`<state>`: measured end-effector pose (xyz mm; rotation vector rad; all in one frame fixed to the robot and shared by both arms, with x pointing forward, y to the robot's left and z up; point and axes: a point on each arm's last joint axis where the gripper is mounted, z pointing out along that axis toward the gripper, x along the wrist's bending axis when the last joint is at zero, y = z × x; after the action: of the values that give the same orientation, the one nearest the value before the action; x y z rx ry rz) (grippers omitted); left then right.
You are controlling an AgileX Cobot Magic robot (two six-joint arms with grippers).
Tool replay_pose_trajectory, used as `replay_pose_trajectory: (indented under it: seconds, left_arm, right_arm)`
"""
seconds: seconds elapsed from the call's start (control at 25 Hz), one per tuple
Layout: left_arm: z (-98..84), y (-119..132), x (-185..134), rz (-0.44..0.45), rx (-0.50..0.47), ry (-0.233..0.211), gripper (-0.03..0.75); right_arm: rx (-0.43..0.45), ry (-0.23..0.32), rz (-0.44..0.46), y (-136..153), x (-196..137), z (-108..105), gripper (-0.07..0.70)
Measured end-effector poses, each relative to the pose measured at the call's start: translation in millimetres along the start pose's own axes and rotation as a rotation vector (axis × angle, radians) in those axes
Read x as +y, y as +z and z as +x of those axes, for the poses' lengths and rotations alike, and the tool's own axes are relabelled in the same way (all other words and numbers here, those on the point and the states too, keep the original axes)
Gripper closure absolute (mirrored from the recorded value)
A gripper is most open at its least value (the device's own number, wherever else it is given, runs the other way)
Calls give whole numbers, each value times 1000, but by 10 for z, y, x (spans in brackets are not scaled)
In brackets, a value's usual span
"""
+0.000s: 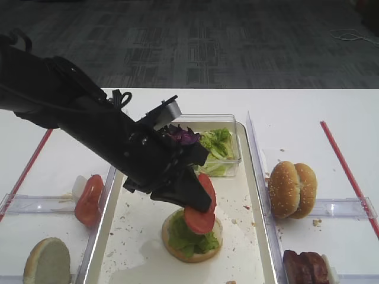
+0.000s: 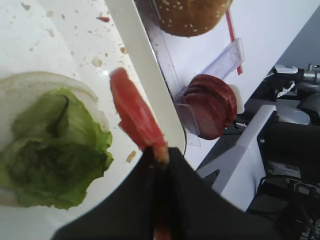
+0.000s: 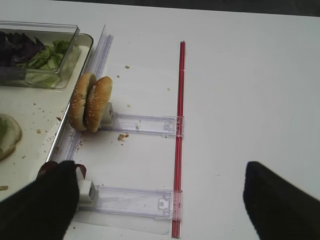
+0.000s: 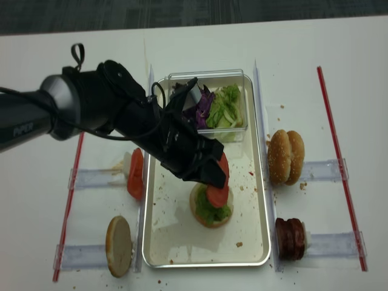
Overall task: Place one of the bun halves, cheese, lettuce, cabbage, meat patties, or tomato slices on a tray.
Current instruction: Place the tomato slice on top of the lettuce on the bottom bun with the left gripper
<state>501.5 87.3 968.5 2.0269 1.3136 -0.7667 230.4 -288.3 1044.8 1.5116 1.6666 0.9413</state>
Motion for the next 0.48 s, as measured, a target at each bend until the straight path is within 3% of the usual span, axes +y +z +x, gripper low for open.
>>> replay_pose_trajectory:
  seconds: [0.48]
  left_arm:
    - [258, 232, 9, 53, 23, -44, 677]
  right_arm:
    - [0, 0, 0, 0, 0, 0, -59]
